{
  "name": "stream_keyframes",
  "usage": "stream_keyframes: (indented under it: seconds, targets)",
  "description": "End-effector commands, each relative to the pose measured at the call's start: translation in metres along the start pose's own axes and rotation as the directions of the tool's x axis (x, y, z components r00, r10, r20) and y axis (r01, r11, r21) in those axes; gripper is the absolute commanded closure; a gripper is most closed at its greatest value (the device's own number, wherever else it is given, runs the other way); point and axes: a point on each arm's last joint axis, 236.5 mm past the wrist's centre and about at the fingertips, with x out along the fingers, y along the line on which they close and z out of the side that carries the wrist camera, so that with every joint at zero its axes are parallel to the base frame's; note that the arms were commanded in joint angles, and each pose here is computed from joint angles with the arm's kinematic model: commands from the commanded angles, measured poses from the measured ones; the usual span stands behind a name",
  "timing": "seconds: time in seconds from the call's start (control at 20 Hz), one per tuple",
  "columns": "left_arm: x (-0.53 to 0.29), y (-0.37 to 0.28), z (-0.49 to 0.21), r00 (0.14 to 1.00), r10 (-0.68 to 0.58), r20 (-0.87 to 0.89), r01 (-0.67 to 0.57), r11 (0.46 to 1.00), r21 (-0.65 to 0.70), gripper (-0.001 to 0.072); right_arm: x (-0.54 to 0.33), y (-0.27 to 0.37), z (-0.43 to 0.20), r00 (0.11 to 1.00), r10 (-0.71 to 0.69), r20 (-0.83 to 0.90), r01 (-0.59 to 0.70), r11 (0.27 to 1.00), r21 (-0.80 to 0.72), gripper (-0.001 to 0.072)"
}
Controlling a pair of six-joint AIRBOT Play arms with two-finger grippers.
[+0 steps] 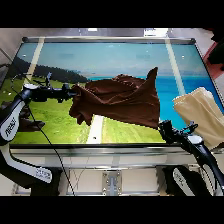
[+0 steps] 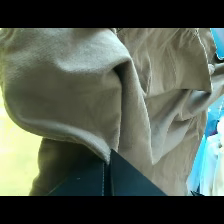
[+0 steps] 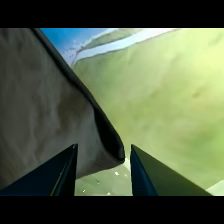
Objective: Fold the shirts.
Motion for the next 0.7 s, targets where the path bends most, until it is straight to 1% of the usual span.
stream_keyframes:
  seconds: [0.0, 0.1, 0.3, 0.35, 0.4, 0.45, 0.5, 0.55, 0.6, 0.65]
  targets:
    - [0.0, 0.0, 0.0, 1.0, -0.001, -0.001, 0.001, 1.0, 0.001, 0.069, 0.003, -0.004, -0.005, 1.0, -0.012, -0.023, 0.012, 1.0, 0.019, 0.0333]
    - [0.0, -0.001, 0.0, 1.0, -0.002, -0.002, 0.002, 1.0, 0.001, 0.069, 0.006, -0.008, -0.009, 0.999, -0.02, -0.047, 0.022, 0.999, 0.034, 0.0333]
    - [0.0, -0.001, -0.001, 1.0, -0.002, -0.004, 0.002, 1.0, 0.002, 0.069, 0.013, -0.001, -0.012, 0.998, 0.016, -0.068, -0.013, 0.999, 0.041, 0.0334]
    - [0.0, -0.001, -0.001, 1.0, -0.002, -0.004, 0.002, 1.0, 0.002, 0.0691, 0.013, 0.0, -0.01, 0.998, 0.02, -0.061, -0.018, 0.999, 0.03, 0.0366]
    - [0.0, -0.001, -0.001, 1.0, -0.002, -0.004, 0.002, 1.0, 0.002, 0.069, 0.013, 0.0, -0.008, 0.999, 0.02, -0.05, -0.018, 0.999, 0.028, 0.0467]
    - [0.0, -0.001, -0.001, 1.0, -0.003, -0.004, 0.003, 1.0, 0.001, 0.069, 0.013, 0.0, -0.005, 0.999, 0.023, -0.039, -0.021, 0.999, 0.031, 0.0544]
    - [0.0, -0.001, -0.001, 1.0, -0.002, -0.004, 0.002, 1.0, 0.002, 0.069, 0.013, 0.003, -0.004, 0.999, 0.033, -0.035, -0.033, 0.999, 0.012, 0.0638]
    - [-0.001, -0.001, 0.0, 1.0, -0.003, -0.002, 0.003, 1.0, 0.003, 0.069, 0.012, 0.01, -0.003, 0.998, 0.051, -0.034, -0.053, 0.998, -0.044, 0.068]
    - [-0.004, -0.005, 0.004, 1.0, -0.009, 0.009, 0.009, 1.0, 0.008, 0.0691, 0.009, 0.021, -0.001, 0.996, 0.076, -0.038, -0.08, 0.991, -0.111, 0.068]
    - [-0.011, -0.017, 0.012, 0.999, -0.041, 0.031, 0.04, 0.999, 0.03, 0.0691, 0.004, 0.04, 0.003, 0.993, 0.115, -0.037, -0.12, 0.976, -0.181, 0.0681]
